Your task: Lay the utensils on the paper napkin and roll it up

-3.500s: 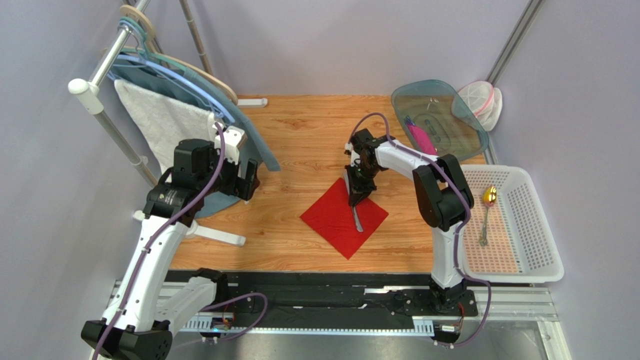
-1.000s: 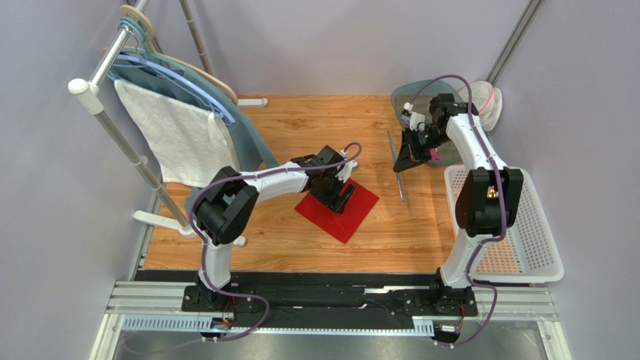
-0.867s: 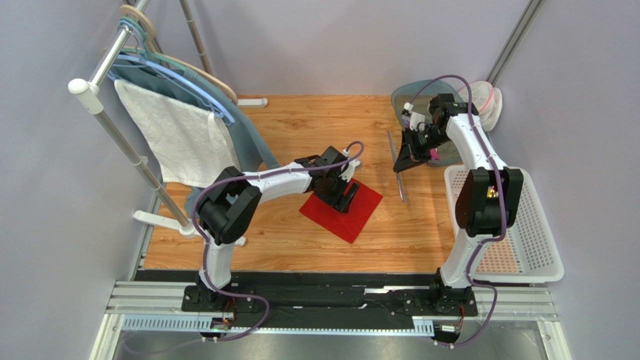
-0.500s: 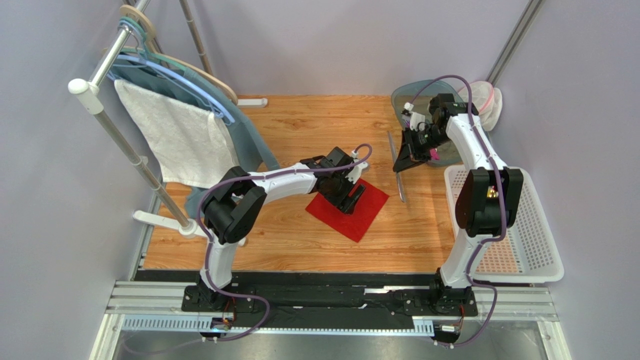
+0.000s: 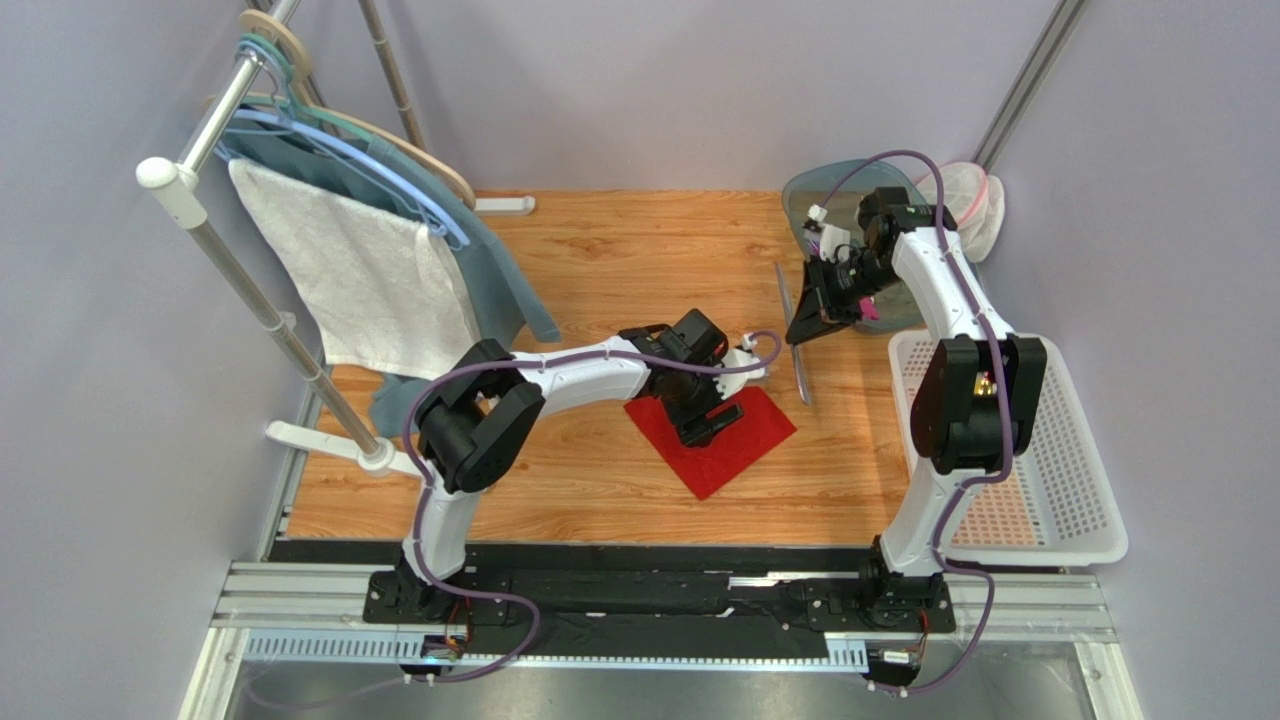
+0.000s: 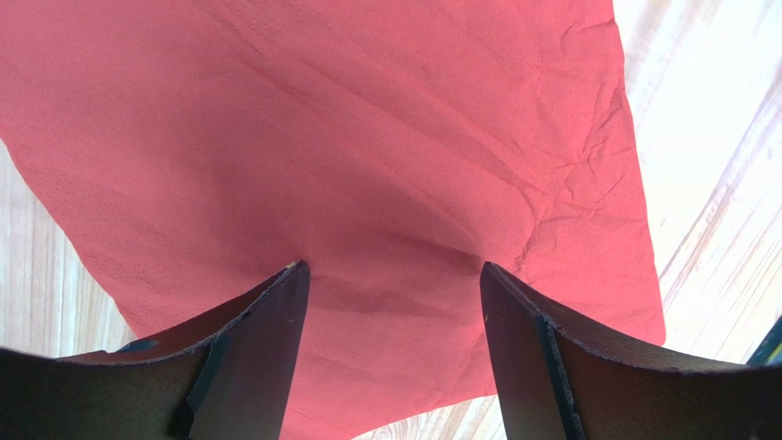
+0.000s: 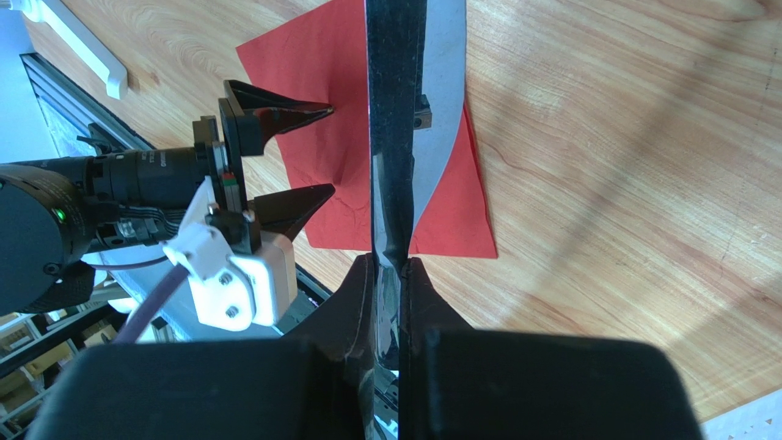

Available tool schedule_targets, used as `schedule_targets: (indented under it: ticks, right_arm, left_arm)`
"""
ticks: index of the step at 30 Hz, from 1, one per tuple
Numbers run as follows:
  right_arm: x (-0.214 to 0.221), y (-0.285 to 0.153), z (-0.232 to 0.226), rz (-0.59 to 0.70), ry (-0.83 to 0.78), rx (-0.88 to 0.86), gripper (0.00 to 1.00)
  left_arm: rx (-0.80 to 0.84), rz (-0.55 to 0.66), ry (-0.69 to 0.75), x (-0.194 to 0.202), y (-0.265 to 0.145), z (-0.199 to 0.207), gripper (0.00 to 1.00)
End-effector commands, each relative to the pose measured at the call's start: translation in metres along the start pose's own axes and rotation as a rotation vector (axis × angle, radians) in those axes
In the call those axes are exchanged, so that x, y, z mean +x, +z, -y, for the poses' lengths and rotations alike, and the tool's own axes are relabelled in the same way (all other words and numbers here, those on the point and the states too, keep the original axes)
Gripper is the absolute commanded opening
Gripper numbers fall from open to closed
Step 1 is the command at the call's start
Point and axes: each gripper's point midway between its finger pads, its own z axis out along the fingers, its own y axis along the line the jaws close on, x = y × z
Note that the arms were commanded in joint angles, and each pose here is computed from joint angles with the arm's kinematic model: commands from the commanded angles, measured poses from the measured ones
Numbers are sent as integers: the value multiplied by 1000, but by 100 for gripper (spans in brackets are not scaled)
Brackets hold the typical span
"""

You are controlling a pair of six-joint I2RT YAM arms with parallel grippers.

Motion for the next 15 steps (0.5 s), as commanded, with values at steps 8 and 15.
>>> schedule_targets:
  ticks: [8, 15]
  right_arm:
    - [-8, -11, -17, 58, 13, 11, 0]
    - [-11, -4, -25, 119, 88, 129, 0]
  left_arm:
    - [-14, 75, -37, -43, -37, 4, 86]
    - [-68, 302, -173, -79, -111, 0, 91]
